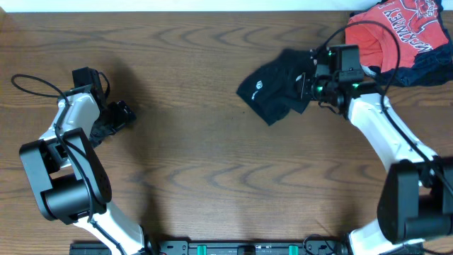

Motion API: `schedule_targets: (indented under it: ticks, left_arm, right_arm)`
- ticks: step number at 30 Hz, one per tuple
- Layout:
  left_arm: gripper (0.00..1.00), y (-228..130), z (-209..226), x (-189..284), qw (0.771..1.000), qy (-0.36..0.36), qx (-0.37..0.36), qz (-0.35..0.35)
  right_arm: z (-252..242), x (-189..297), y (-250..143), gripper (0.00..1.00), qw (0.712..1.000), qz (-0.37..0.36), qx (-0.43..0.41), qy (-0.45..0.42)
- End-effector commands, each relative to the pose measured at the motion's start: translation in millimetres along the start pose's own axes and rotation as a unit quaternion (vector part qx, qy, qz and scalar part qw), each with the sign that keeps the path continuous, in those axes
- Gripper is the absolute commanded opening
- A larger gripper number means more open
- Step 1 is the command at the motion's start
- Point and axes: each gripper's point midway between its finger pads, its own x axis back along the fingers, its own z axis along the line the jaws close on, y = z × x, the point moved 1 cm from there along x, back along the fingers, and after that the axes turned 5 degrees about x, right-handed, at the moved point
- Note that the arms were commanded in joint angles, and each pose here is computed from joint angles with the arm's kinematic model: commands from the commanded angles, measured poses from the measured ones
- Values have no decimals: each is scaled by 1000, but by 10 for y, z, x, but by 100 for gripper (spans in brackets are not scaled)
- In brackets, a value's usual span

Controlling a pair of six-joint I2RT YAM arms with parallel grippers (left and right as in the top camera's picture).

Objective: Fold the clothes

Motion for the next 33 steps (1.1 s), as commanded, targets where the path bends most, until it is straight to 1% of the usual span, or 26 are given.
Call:
schedule_targets:
  ticks: [1,3,6,11,17,21,26,29,33]
  left_arm:
    - [98,-36,39,-44,1000,5,3,8]
    - [98,-37,39,-44,1000,5,3,8]
    - [98,-37,40,-44,1000,5,3,8]
    - [98,-37,39,-44,1000,5,3,8]
    - [98,-44,43,-44,1000,6,3,10]
    - [98,-44,43,-44,1000,6,3,10]
    - [98,-45,43,-44,1000,6,3,10]
    - [98,-47,41,-43,1000,6,3,10]
    - [98,-50,35,-43,1000,4,3,11]
  right_arm:
    - [103,143,160,1,999,-19,29,19]
    - [114,150,176,1,999,-20,31,21]
    - [183,201,311,1,998,-38,44,33]
    - [287,380,763,1,990,-107,81,38]
    - [207,738,1375,1,973,-209,96,17]
    - [-69,999,1731,1,954,-282,91,-39]
    - [-453,1318,2054,1,926,-360,88,-73]
    - [-724,1481,2169,1,912,-393,79,-92]
    - [-1086,1578,2256,1,901,-415,65,-110]
